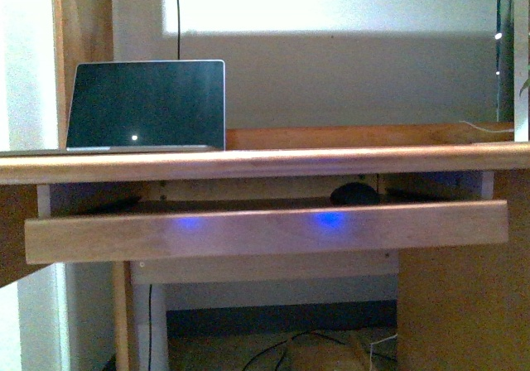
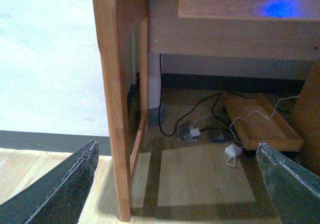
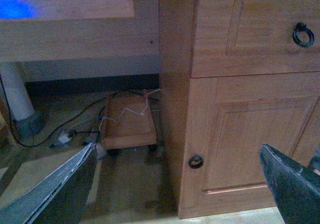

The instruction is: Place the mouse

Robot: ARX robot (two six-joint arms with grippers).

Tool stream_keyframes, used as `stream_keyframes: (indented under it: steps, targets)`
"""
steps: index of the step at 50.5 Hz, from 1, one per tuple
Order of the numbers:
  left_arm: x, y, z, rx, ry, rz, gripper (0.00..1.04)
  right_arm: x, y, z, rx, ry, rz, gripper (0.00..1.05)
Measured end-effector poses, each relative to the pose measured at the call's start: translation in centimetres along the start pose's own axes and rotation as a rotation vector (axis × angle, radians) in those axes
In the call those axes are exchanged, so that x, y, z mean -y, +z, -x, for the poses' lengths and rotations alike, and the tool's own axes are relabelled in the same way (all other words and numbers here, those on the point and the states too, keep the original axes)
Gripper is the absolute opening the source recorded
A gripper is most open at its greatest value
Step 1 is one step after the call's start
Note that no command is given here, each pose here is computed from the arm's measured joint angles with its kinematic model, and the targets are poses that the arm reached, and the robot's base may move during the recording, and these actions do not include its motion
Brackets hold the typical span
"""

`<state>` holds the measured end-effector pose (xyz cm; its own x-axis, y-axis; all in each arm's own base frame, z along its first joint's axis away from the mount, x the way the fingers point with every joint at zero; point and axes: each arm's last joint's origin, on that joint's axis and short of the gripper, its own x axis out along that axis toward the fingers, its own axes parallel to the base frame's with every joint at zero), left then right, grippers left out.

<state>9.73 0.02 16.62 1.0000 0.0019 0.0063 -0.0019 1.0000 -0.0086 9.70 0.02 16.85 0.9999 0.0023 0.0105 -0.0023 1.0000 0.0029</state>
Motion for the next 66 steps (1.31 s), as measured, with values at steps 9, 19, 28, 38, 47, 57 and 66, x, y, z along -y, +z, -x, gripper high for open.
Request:
stream_keyframes:
  steps: [9, 19, 28, 38, 47, 57, 66]
  targets:
    - [0.0, 0.0, 0.0, 0.0, 0.0, 0.0, 0.97, 0.0, 0.0, 0.0, 0.0, 0.0, 0.0, 0.97]
    - [0.0, 0.0, 0.0, 0.0, 0.0, 0.0, 0.97, 0.0, 0.0, 0.0, 0.0, 0.0, 0.0, 0.97]
    - [0.2, -0.6, -1.3, -0.281, -0.172, 0.071, 0.97, 0.0, 0.0, 0.0, 0.0, 0.0, 0.0, 0.97]
    - [-2.4, -0.1, -6.8, -0.249, -0.168, -0.391, 0.97, 0.0, 0.0, 0.0, 0.0, 0.0, 0.0, 0.97]
    - [-4.2, 0.2, -12.9, -0.082, -0.171, -0.905, 0.97, 0.0, 0.0, 0.0, 0.0, 0.0, 0.0, 0.97]
    - [-3.3, -1.2, -19.3, 0.102, -0.279, -1.258, 0.97, 0.0, 0.0, 0.0, 0.0, 0.0, 0.0, 0.97]
    - [-1.6, -2.8, -21.6, 0.162, -0.371, -1.328, 0.97, 0.0, 0.0, 0.0, 0.0, 0.0, 0.0, 0.97]
